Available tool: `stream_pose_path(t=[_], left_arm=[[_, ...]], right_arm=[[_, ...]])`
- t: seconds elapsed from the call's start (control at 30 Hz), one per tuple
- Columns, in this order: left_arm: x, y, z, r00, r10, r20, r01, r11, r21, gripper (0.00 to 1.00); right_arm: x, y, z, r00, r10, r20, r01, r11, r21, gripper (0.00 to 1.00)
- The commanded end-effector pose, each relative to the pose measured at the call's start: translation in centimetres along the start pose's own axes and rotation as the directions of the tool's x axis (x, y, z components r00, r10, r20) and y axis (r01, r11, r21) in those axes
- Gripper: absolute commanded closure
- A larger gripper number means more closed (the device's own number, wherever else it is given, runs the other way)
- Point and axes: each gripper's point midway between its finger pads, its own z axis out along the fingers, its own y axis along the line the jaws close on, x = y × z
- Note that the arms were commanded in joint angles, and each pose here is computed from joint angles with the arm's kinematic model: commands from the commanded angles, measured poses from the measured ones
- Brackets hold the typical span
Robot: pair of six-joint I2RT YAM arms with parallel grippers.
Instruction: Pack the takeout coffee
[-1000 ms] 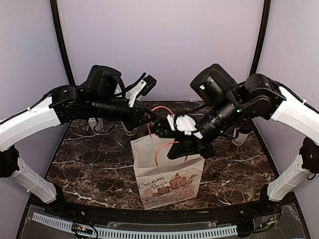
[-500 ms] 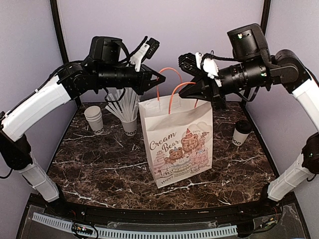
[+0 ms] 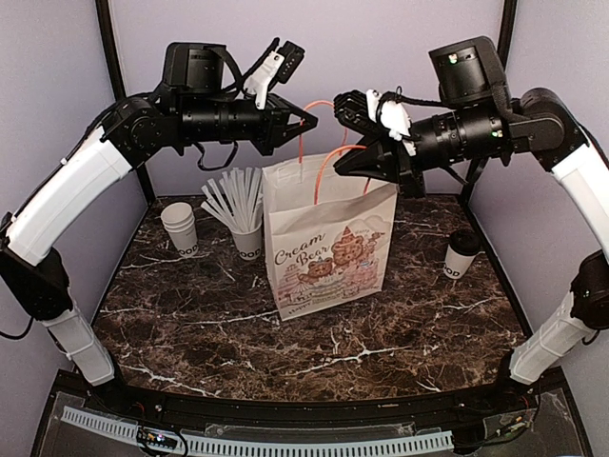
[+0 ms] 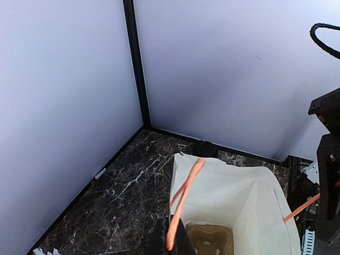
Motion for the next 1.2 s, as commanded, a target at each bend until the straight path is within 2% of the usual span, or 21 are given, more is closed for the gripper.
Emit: stream_pose_path(t=[0.0,0.1,0.17,0.2,0.23,0.27,0.33,0.43,0.63,0.87,0.93,1.03,1.1,1.13,1.17], left_arm=[[1.3,0.2,0.6,0.999,0.019,-0.035,-0.019,1.0,-0.001,1.0],[3.4,0.2,1.6,0.996,0.016,-0.082,-0.016,1.0,0.001,0.99],[5.4,0.3,2.3,0.991,0.017,-0.131,-0.018,1.0,-0.005,0.8],[6.1,0.3,2.4,0.988,0.023,-0.153,-0.024,1.0,-0.007,0.6],[7.2,0.6,2.5,0.983,0.021,-0.181,-0.025,1.0,-0.019,0.53],[7.8,0.8,2.4,0.98,0.016,-0.199,-0.023,0.999,-0.034,0.38],[7.9,1.1,1.9,0.981,0.007,-0.194,-0.019,0.998,-0.061,0.23],[6.5,1.4,0.8,0.992,0.01,-0.125,-0.021,0.996,-0.092,0.14],[6.8,2.7,-0.4,0.993,-0.015,-0.121,-0.007,0.984,-0.18,0.13],[6.2,2.1,-4.2,0.998,-0.002,-0.058,-0.009,0.983,-0.185,0.13],[7.0,2.4,-4.7,0.997,0.02,-0.079,-0.036,0.978,-0.207,0.13],[9.3,3.5,-4.4,0.983,0.029,-0.179,-0.071,0.97,-0.231,0.12],[10.7,4.0,-3.7,0.968,0.01,-0.252,-0.056,0.983,-0.176,0.13],[12.9,4.2,-2.9,0.943,-0.009,-0.334,-0.042,0.988,-0.148,0.15],[12.3,5.3,-3.0,0.943,-0.027,-0.331,-0.022,0.989,-0.145,0.17]], right_arm=[[0.6,0.1,1.1,1.0,0.011,0.006,-0.011,1.0,-0.004,1.0],[1.9,0.8,2.1,1.0,0.017,-0.023,-0.018,1.0,-0.021,1.0],[3.6,2.1,2.7,0.998,-0.013,-0.065,0.009,0.998,-0.064,0.5],[4.5,2.7,2.7,0.995,-0.032,-0.093,0.024,0.996,-0.081,0.32],[5.3,2.9,2.4,0.992,-0.034,-0.118,0.025,0.997,-0.074,0.09],[5.7,2.9,1.9,0.991,-0.036,-0.126,0.027,0.997,-0.066,0.02],[5.3,2.2,0.3,0.994,-0.019,-0.105,0.015,0.999,-0.042,0.01],[3.7,1.4,-1.9,0.999,-0.003,-0.052,0.001,1.0,-0.03,0.01],[4.6,1.1,-2.4,0.998,0.035,-0.06,-0.036,0.999,-0.002,0.01],[9.3,2.8,1.6,0.985,0.09,-0.146,-0.098,0.994,-0.051,0.01],[9.8,2.8,2.5,0.982,0.105,-0.155,-0.115,0.992,-0.053,0.01],[9.8,2.7,3.6,0.98,0.126,-0.155,-0.138,0.988,-0.07,0.03],[9.8,2.7,4.0,0.978,0.134,-0.157,-0.149,0.985,-0.084,0.04],[9.9,2.7,4.1,0.977,0.142,-0.159,-0.157,0.984,-0.088,0.04],[10.3,2.8,4.2,0.974,0.155,-0.164,-0.172,0.981,-0.095,0.05]])
